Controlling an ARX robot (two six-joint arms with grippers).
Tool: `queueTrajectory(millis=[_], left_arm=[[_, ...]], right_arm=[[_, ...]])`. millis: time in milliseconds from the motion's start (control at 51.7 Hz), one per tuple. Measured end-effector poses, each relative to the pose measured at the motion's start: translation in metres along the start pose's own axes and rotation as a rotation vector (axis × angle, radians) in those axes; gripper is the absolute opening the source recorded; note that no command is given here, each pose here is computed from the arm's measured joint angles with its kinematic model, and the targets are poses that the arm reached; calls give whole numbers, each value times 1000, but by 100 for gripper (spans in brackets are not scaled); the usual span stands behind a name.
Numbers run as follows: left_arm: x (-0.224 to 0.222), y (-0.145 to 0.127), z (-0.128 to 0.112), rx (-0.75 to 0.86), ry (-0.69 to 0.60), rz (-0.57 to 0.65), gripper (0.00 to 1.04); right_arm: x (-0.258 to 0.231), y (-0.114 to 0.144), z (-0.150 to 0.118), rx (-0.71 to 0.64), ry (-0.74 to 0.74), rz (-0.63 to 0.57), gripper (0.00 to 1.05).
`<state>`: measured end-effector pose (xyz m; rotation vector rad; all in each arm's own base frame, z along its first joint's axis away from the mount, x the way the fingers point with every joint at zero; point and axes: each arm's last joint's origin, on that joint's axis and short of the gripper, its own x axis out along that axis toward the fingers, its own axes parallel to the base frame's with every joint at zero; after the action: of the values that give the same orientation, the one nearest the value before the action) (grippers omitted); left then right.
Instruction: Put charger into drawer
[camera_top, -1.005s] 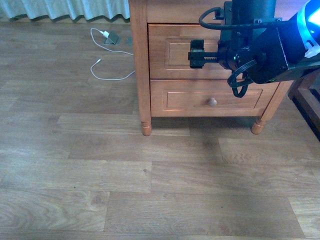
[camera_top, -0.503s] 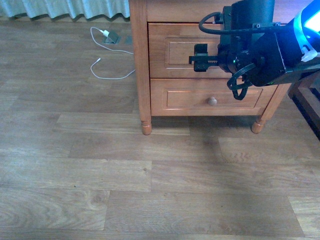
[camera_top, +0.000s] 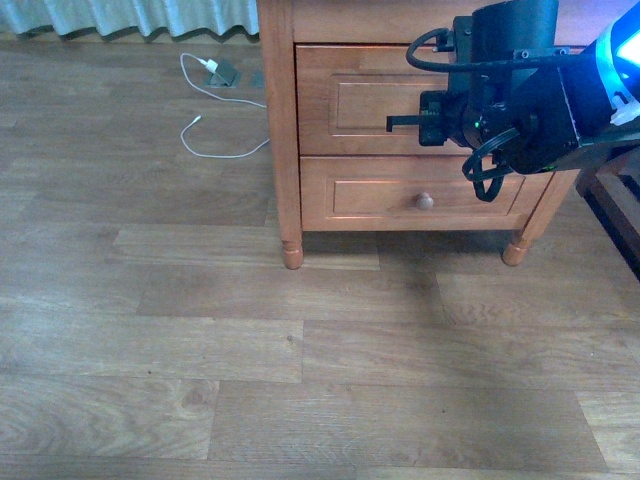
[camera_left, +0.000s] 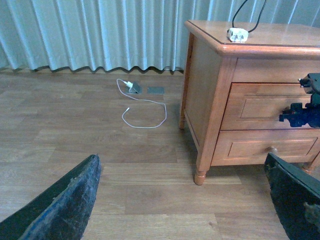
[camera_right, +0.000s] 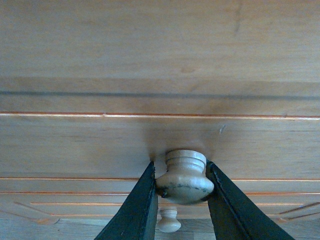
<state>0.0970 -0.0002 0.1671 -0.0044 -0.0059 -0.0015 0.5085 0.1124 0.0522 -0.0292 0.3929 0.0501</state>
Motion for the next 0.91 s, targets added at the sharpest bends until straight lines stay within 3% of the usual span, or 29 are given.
queueTrajectory(millis=[309,908], left_arm=[[0,0,0,0,0,1,99],[0,0,0,0,0,0,99]], right_arm=[[-15,-2,-6,3,7,15,24],[-158,-29,-47,74,217,173,24]])
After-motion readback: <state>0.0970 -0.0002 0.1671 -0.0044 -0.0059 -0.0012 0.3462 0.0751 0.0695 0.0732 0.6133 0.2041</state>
